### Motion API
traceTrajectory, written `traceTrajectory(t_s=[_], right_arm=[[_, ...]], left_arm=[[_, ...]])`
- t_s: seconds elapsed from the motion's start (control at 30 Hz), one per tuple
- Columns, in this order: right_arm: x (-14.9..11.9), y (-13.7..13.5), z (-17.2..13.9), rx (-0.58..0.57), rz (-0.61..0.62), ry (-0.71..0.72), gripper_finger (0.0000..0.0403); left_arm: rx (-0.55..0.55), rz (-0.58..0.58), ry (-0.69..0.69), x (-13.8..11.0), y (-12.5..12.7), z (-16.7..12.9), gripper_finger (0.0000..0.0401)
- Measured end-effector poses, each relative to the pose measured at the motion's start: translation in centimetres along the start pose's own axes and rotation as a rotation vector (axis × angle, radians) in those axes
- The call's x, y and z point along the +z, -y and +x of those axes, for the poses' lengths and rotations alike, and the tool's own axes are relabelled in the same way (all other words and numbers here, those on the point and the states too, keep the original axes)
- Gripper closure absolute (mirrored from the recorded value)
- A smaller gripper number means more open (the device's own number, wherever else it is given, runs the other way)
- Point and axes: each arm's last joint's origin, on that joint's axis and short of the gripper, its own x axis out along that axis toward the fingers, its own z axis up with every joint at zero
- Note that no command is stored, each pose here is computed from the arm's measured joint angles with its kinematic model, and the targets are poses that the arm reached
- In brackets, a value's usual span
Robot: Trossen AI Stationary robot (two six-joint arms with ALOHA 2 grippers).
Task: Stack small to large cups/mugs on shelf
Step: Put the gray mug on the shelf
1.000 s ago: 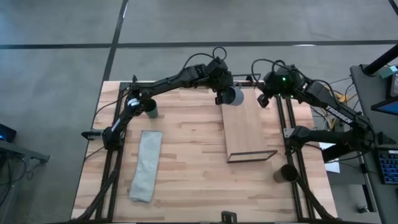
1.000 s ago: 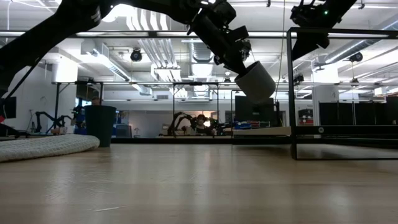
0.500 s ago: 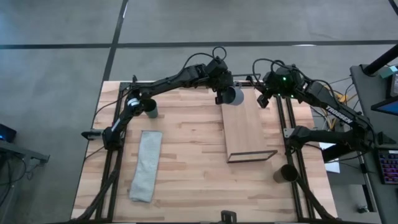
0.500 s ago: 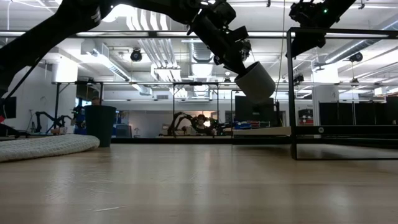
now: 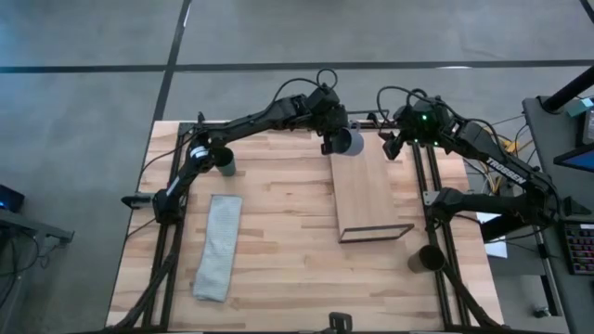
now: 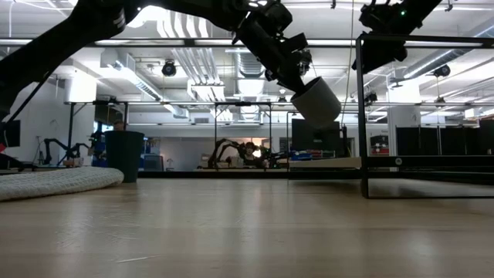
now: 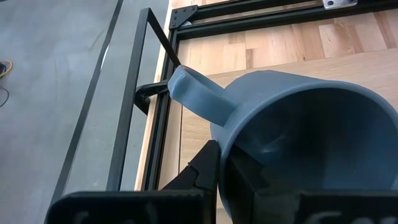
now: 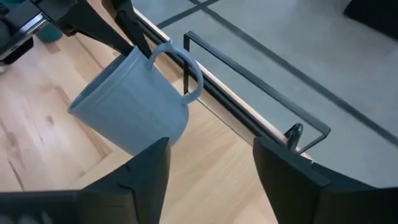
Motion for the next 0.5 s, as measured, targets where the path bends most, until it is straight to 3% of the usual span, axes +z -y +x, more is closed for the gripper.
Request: traceTrajectory(t_s=[0.2, 0.5], right_arm=[[-0.02, 0.0, 0.06, 0.0, 0.068, -0.004, 0.0162], [-0.01, 0.0, 0.06, -0.001, 0.065, -0.003, 0.016]], left_arm=[[0.002, 0.0, -0.002, -0.04, -0.03, 0.03, 0.0401], [0.004, 0.001, 0.001, 0.0, -0.09, 0.0, 0.0401]])
